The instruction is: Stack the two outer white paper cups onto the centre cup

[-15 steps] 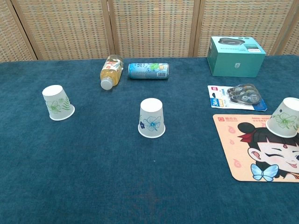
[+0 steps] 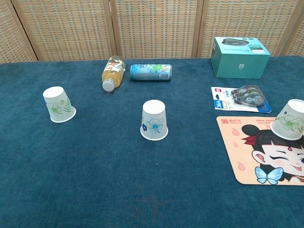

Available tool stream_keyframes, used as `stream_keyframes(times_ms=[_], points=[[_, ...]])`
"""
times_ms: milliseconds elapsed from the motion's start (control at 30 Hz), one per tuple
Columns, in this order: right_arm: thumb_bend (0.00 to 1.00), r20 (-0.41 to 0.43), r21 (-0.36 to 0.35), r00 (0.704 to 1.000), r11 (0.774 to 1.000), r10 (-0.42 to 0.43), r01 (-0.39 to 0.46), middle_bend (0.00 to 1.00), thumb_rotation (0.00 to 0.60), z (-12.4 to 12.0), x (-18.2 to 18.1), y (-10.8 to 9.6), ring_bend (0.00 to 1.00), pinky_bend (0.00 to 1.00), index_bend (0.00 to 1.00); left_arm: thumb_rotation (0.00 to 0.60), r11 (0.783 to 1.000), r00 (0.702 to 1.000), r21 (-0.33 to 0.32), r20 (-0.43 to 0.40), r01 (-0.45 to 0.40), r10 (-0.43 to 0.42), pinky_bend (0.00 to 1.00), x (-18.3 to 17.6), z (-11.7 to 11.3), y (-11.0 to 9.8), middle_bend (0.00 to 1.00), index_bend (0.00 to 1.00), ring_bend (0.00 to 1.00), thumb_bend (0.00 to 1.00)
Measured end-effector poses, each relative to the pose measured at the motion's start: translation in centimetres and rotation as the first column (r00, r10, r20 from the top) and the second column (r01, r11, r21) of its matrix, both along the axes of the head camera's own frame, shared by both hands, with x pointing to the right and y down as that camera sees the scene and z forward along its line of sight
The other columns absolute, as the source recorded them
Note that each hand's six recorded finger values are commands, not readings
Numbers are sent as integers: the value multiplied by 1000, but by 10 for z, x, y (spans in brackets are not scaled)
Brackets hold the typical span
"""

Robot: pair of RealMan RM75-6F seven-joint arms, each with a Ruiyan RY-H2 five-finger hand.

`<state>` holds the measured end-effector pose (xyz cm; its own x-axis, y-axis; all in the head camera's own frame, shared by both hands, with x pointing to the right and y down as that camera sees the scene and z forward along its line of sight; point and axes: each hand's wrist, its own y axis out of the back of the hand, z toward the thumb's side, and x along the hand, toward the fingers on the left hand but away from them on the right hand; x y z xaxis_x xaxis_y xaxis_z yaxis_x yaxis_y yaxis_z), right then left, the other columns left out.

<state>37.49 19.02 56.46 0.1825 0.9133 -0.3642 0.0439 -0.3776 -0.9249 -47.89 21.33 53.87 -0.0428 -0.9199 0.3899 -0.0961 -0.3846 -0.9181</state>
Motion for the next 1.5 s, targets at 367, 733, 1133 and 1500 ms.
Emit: stream_keyframes(times_ms=[367, 733, 1133, 1500], points=[[0, 133, -299, 991, 954, 20, 21, 194, 600, 74, -34, -58, 95, 134, 177, 600, 998, 998, -22, 45, 53, -52, 0, -13, 11, -8, 0, 0, 0, 27], [41, 20, -336, 1000, 942, 25, -17, 259, 600, 115, -32, -84, 171, 281, 221, 600, 995, 994, -59, 68, 86, -82, 0, -21, 25, -14, 0, 0, 0, 28], [234, -49, -386, 998, 921, 40, -56, 545, 600, 134, -20, -84, 477, 447, 465, 600, 993, 993, -71, 80, 95, -89, 0, -23, 30, -19, 0, 0, 0, 28], [322, -29, -362, 999, 931, 36, -44, 596, 600, 131, -24, -85, 517, 479, 514, 600, 992, 993, -79, 79, 94, -87, 0, -22, 32, -18, 0, 0, 0, 31]])
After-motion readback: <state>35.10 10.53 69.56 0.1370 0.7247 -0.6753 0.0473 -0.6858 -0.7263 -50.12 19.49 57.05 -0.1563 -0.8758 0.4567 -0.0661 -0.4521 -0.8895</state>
